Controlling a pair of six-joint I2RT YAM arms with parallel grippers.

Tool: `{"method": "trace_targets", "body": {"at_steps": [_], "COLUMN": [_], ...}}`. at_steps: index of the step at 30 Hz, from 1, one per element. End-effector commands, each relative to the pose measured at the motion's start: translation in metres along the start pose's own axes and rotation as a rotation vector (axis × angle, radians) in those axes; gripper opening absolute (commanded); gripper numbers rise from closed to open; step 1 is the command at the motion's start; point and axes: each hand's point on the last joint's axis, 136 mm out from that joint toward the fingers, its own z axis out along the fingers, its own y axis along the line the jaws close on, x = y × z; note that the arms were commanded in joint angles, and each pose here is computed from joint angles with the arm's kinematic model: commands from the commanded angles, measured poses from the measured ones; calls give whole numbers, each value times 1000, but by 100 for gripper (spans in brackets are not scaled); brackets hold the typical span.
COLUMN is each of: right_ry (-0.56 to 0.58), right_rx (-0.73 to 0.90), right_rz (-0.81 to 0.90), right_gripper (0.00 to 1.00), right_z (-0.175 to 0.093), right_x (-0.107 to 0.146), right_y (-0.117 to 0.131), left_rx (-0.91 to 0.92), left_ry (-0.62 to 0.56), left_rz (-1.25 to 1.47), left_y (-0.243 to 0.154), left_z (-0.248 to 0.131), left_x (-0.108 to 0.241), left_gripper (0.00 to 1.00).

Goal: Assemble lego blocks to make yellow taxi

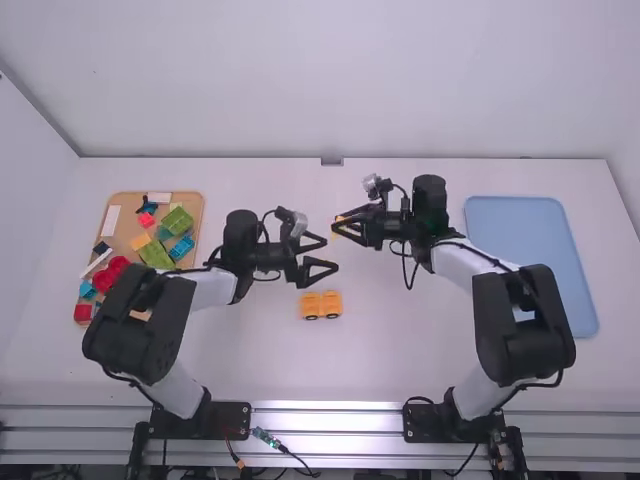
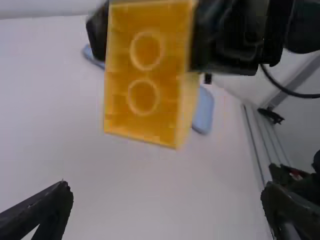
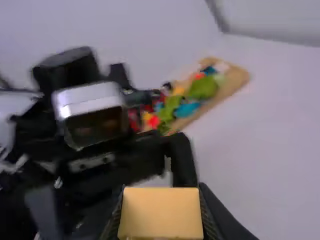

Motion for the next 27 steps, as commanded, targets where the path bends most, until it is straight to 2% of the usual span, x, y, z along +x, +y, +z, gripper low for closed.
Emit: {"method": "trace_targets", "body": {"at_steps": [1,6,9,11,12,14,21,27], "right_ry": [9,230,471,555,644,741,1143,1308], "right_rx": [197,386,582,646,712,763,669,615], "right_rz": [-149,-170,-173,-168,-160,-165,-284,-272], "right_gripper": [0,0,0,0,0,0,0,0], "right_z": [-5,-23,-45,-53,-61,-68,-67,-60], "right_x": [-20,-3,21,30,40,51,116,157], "right_y": [-23,-40,-53,-55,-56,-53,-36,-45], "left_rx": [-34,-102,-290,-349,-404,-443,-766,-858], "left_ry": [-12,57,181,233,285,329,345,366], "left_rz": [86,89,36,30,31,45,-49,-36], "left_y": [4,15,40,48,55,59,94,102], "left_z": [-12,-29,-40,-44,-50,-55,-90,-103], "left_x": [-7,-3,2,3,2,-3,-38,-46], "left_gripper": [99,99,99,99,99,99,99,99]}}
